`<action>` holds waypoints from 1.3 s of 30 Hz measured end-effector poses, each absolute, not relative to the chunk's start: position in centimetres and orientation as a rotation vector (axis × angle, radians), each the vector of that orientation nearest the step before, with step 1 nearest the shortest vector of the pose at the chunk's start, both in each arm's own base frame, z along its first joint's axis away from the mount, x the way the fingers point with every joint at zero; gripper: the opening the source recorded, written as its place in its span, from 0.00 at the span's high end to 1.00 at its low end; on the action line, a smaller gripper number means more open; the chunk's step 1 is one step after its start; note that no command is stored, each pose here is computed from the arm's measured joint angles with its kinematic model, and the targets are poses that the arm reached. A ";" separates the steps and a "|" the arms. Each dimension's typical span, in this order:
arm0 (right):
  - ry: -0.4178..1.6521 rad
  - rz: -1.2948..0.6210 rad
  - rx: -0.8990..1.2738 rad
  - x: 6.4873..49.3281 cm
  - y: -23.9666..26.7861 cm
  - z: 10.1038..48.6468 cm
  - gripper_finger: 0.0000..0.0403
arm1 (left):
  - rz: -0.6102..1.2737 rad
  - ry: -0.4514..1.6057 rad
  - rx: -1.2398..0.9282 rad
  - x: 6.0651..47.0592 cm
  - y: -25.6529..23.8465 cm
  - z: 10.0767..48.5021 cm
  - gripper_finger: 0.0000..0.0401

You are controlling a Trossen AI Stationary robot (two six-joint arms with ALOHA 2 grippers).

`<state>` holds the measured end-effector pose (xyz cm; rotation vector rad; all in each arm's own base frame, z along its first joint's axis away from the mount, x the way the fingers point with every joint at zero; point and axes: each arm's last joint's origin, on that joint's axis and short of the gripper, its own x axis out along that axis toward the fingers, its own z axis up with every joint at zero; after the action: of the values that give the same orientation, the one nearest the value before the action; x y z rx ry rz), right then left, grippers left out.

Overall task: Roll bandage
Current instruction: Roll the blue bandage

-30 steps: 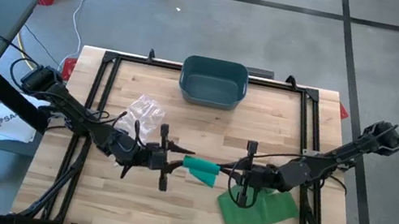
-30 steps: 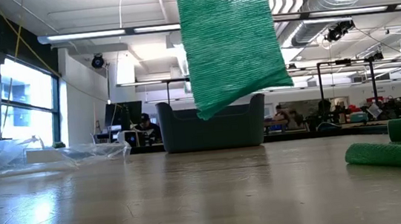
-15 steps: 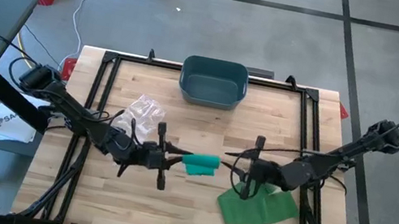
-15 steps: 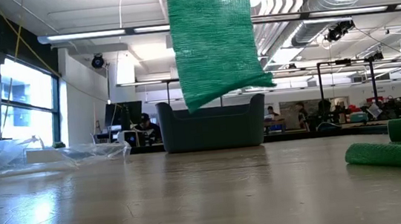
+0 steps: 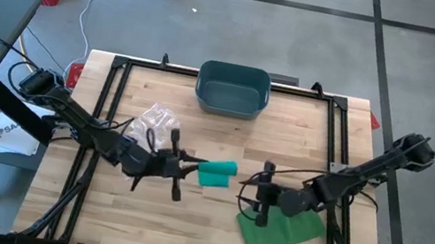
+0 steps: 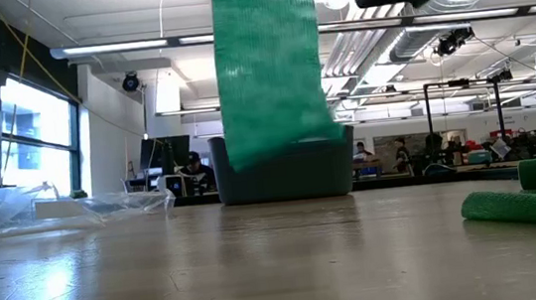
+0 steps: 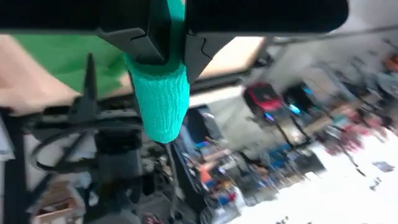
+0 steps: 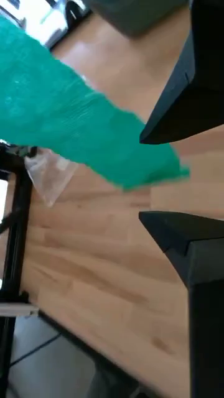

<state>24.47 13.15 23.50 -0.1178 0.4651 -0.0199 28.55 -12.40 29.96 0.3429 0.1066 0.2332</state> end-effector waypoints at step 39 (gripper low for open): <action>0.691 0.233 -0.137 34.4 3.7 15.1 0.56 | 0.638 0.405 0.198 25.1 -0.1 15.9 0.98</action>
<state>34.44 3.68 15.06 -0.1371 0.6914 0.2325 25.13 -0.10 15.89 0.1979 0.4047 0.6383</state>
